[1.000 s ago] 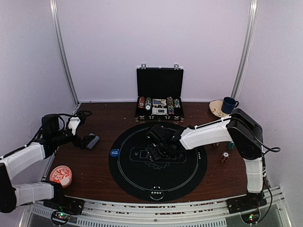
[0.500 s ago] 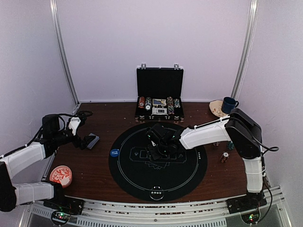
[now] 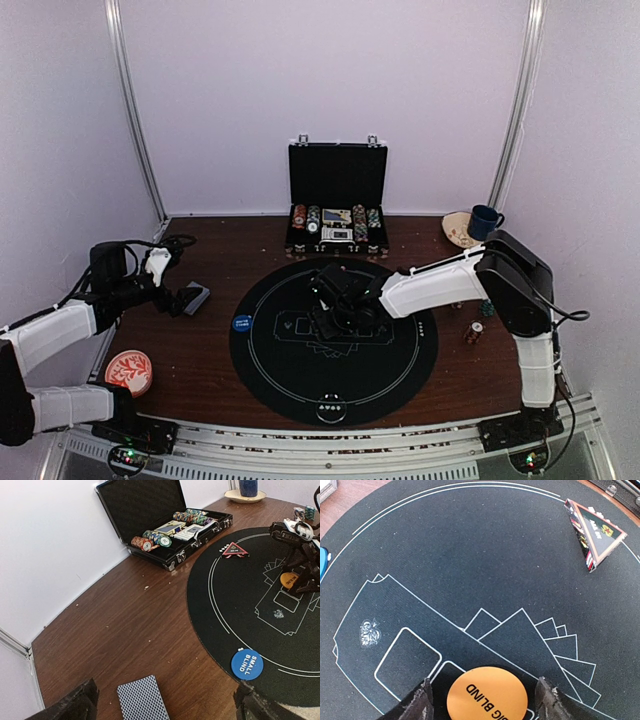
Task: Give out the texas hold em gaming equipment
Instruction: Move the big blind button to the poker table mat.
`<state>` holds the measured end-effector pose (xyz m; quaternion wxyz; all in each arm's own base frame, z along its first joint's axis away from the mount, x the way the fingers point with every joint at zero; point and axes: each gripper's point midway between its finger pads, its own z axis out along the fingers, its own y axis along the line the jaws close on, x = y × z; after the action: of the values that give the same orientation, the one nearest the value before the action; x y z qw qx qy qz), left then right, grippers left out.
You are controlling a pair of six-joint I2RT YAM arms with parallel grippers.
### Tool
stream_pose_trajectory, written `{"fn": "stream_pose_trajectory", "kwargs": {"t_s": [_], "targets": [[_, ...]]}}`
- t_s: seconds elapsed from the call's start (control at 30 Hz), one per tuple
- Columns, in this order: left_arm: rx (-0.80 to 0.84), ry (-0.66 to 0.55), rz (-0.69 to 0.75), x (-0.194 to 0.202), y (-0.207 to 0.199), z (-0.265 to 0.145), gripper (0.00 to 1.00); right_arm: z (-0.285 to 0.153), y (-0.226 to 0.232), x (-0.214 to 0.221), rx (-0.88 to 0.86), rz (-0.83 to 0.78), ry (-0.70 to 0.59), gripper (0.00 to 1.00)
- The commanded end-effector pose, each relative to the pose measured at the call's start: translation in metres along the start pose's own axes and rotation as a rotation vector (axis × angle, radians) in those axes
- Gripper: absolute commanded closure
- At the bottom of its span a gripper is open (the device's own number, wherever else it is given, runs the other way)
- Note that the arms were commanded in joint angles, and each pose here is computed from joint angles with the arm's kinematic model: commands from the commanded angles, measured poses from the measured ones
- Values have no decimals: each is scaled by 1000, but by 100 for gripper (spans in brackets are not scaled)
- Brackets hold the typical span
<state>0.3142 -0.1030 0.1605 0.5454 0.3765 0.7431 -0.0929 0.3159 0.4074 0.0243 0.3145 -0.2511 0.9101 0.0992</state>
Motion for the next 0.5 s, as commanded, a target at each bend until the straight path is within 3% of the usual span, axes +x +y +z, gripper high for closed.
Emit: {"fn": "stream_pose_trajectory", "kwargs": {"t_s": [0.0, 0.47], "targets": [[-11, -44, 35, -10, 2, 0, 2, 4, -9, 58, 48, -52, 165, 32], [-10, -39, 32, -8, 2, 1, 2, 0, -11, 64, 72, -73, 171, 42]]}}
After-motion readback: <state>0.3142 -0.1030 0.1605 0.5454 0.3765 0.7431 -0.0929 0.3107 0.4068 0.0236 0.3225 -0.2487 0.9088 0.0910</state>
